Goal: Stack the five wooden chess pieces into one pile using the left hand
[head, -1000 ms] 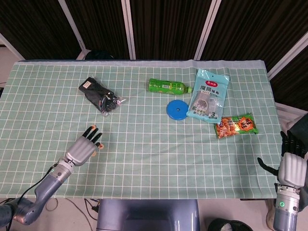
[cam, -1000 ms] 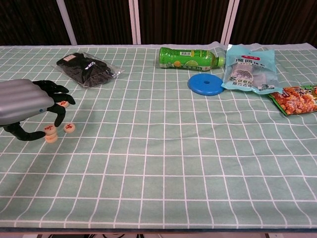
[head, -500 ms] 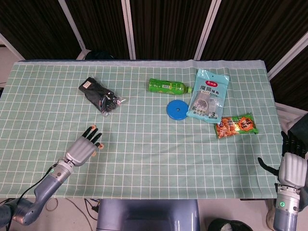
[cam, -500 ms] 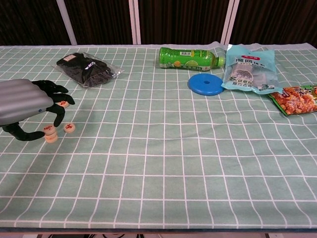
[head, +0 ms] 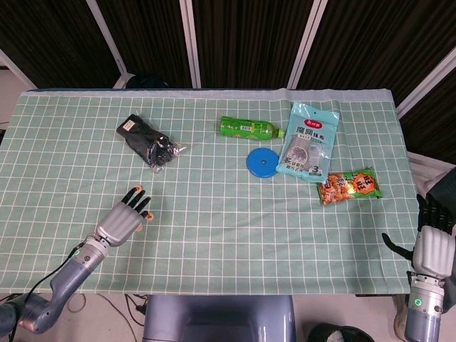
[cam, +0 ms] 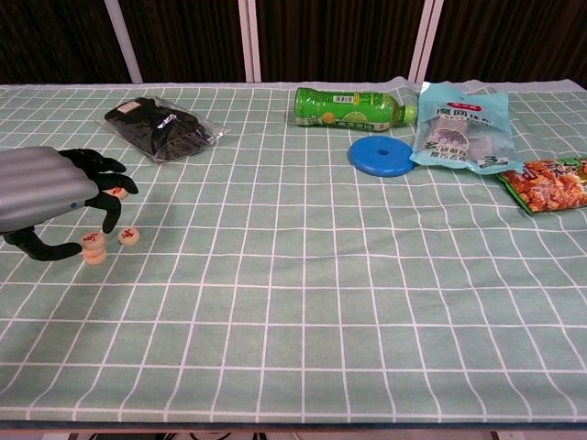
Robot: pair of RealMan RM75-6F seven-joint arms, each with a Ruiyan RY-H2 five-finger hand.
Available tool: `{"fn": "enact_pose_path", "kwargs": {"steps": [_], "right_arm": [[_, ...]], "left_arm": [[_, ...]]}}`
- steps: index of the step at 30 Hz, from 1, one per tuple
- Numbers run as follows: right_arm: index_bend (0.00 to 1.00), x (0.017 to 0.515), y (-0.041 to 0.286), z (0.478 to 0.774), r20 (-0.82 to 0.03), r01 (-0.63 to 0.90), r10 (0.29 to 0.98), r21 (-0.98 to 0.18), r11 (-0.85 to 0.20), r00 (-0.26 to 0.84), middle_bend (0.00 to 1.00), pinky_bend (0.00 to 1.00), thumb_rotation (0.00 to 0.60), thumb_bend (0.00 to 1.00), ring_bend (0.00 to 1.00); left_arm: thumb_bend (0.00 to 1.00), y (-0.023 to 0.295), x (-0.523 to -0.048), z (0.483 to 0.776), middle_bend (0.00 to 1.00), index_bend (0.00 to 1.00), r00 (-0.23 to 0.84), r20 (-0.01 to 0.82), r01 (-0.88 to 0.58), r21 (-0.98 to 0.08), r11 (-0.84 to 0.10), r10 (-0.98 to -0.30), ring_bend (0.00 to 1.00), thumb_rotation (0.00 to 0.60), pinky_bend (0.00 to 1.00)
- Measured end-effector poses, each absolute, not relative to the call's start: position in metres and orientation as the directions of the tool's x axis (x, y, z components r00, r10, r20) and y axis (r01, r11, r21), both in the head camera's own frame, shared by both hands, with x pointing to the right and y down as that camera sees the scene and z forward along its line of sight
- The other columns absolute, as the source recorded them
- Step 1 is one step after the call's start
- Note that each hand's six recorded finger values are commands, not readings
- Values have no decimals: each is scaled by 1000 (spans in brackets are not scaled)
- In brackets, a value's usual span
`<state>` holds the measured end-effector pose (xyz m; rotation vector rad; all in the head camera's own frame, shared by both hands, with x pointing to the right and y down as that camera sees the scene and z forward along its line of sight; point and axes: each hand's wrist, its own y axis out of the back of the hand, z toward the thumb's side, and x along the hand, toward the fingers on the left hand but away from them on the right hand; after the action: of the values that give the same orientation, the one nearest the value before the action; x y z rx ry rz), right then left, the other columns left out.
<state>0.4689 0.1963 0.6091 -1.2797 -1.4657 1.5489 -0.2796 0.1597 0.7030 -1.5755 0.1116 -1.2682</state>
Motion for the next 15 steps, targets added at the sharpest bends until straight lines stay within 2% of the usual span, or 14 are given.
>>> {"fn": "enact_pose_path", "kwargs": {"steps": [9, 15], "right_arm": [[64, 468, 196, 609, -214, 162, 924, -972, -170, -316, 1, 0, 600, 246, 21], [64, 468, 196, 609, -213, 163, 924, -972, -168, -317, 2, 0, 600, 247, 22]], "left_arm": [[334, 149, -277, 694, 108, 363, 434, 617, 463, -778, -426, -656, 0, 600, 82], [294, 140, -270, 688, 108, 352, 449, 595, 436, -797, -418, -667, 0, 600, 79]]}}
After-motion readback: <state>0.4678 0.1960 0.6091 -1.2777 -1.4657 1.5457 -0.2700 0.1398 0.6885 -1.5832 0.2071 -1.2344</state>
